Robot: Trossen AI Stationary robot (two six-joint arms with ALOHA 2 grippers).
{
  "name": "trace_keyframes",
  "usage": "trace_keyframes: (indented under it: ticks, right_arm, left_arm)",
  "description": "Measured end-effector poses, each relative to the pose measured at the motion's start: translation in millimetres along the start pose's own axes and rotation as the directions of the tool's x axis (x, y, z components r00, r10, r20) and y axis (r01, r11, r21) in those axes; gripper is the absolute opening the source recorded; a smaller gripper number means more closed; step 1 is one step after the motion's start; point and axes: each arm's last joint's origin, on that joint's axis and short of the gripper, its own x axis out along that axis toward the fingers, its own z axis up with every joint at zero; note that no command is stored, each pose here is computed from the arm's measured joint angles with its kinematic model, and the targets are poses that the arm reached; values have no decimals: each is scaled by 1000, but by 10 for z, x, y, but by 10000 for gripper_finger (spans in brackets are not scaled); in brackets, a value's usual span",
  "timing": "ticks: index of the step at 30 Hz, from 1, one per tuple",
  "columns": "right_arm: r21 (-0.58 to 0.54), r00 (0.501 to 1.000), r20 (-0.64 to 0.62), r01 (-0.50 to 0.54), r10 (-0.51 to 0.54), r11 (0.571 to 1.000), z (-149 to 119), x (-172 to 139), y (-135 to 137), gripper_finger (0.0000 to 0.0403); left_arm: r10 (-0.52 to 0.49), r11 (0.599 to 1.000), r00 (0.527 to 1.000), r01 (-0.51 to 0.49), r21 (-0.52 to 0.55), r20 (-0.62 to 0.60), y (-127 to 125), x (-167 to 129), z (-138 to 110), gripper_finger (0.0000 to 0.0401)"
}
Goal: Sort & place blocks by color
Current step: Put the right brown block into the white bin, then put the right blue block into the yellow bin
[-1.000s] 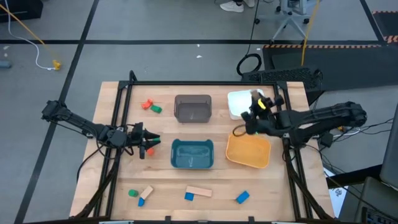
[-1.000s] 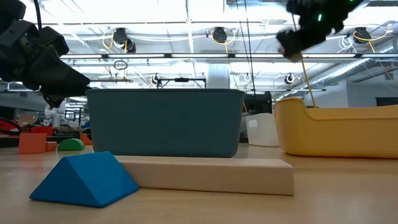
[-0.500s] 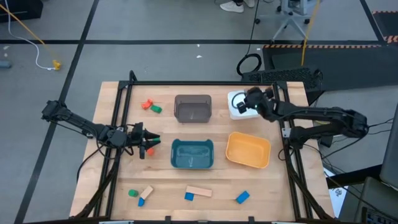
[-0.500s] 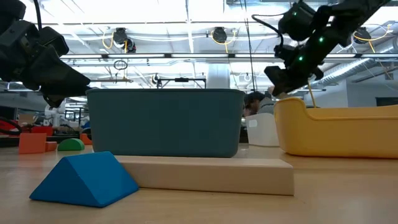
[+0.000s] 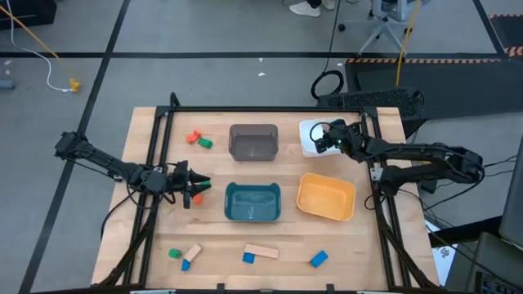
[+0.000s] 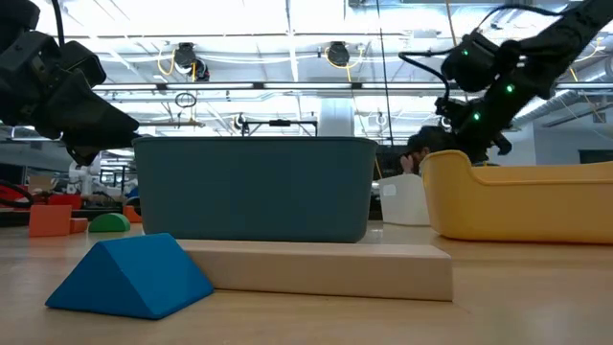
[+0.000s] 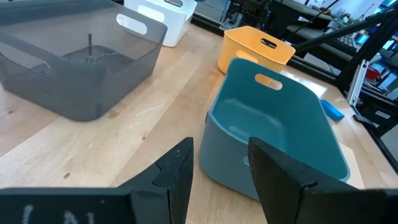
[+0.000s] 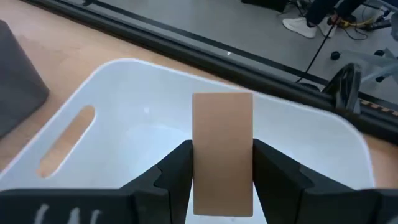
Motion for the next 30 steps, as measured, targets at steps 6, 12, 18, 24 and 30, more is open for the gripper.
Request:
trace_keyframes:
  ticks: [6, 12, 18, 24, 30]
  right_arm:
    - [8, 1000, 4, -5, 5, 1000, -225, 37, -63, 142]
    - [15, 1000, -16, -22, 22, 1000, -321, 45, -88, 154]
    - [7, 1000, -3, -27, 27, 1000, -307, 45, -83, 179]
    - [12, 998, 38, -57, 56, 998, -254, 23, -72, 213]
    - [16, 950, 135, -288, 283, 958, -5, -191, -5, 223]
  left_arm:
    - [0, 1000, 1000, 0, 0, 0, 0, 0, 0, 154]
    - [0, 1000, 1000, 0, 0, 0, 0, 0, 0, 154]
    - [0, 1000, 1000, 0, 0, 0, 0, 0, 0, 154]
    - [0, 1000, 1000, 0, 0, 0, 0, 0, 0, 154]
    - [0, 1000, 1000, 0, 0, 0, 0, 0, 0, 154]
